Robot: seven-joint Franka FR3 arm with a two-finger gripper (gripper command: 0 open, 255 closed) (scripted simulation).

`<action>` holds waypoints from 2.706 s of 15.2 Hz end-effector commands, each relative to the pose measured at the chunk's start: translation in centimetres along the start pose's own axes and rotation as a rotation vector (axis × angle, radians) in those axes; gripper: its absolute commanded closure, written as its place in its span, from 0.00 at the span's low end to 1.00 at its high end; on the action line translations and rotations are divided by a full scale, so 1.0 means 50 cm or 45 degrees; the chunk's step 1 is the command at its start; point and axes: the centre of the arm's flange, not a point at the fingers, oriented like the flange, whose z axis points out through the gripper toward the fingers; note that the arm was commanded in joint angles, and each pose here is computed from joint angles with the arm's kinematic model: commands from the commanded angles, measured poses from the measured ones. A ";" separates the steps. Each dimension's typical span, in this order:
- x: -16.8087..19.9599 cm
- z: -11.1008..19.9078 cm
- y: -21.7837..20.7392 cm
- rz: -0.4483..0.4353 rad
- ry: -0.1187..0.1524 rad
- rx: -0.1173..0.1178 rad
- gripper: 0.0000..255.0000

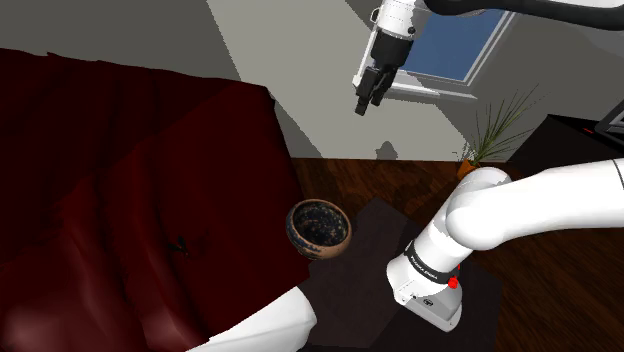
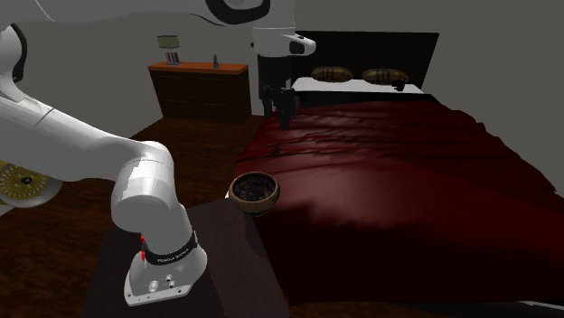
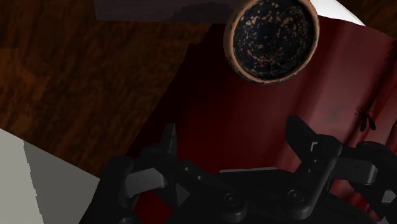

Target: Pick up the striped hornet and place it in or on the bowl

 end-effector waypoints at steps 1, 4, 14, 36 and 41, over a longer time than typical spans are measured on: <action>0.000 0.000 0.000 0.000 0.000 0.000 0.00; 0.035 0.043 -0.060 -0.002 -0.015 -0.004 0.00; 0.147 0.191 -0.257 -0.010 -0.064 -0.017 0.00; 0.368 0.538 -0.690 -0.028 -0.172 -0.045 0.00; 0.413 0.621 -0.787 -0.032 -0.197 -0.052 0.00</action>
